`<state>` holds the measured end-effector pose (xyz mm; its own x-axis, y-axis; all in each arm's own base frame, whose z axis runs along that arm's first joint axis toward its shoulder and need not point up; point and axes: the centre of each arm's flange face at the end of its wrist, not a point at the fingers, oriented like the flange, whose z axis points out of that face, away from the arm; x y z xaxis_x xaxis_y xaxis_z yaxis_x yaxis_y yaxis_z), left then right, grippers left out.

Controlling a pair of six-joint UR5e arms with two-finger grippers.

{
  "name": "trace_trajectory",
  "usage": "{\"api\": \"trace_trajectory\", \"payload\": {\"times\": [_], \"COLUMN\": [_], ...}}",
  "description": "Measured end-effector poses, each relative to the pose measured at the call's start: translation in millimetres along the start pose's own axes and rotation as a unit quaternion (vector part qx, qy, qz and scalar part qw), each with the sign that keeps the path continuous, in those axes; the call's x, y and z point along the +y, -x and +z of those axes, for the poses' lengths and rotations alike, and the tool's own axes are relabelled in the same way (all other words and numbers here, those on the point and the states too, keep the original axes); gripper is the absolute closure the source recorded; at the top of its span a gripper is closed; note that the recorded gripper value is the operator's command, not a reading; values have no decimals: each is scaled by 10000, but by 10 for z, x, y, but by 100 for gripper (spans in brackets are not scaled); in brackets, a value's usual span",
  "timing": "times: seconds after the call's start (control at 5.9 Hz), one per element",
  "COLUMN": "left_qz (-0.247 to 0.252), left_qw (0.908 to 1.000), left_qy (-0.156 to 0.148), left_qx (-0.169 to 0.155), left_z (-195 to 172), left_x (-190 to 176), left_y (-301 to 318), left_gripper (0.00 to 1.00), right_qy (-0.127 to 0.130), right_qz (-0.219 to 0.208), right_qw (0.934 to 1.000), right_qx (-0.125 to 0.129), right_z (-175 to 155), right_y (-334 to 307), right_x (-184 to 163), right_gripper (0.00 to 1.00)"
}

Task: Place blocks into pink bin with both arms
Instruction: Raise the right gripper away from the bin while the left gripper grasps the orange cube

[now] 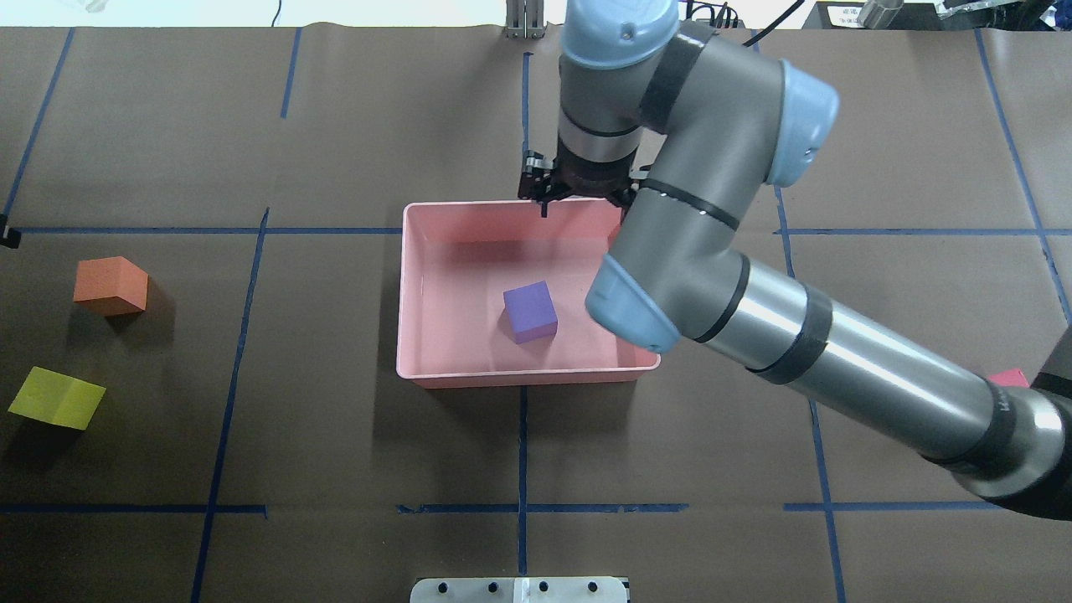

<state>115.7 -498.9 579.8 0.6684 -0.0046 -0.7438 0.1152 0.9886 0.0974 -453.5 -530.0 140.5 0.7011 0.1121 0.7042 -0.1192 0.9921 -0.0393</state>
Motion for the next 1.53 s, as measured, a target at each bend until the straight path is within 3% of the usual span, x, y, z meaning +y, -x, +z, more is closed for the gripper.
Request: {"api": "trace_trajectory", "payload": {"times": [0.51,1.19,1.53], "left_qz": [-842,-786,-625], "left_qw": [9964,9962,9963], "left_qy": [25,329,570], "left_qx": [134,199,152], "left_z": [436,753,1006], "left_x": [48,178,303], "left_y": [-309,-745,-894], "left_gripper": [0,1,50], "right_qy": [12,-51,-41], "right_qz": [-613,-931,-927], "right_qw": [9981,9956,9956], "right_qx": [-47,97,112], "right_z": [-383,-424,-406], "right_y": [-1070,-1631,-1677], "right_x": [-710,-953,-947], "right_gripper": [0,0,0]}}
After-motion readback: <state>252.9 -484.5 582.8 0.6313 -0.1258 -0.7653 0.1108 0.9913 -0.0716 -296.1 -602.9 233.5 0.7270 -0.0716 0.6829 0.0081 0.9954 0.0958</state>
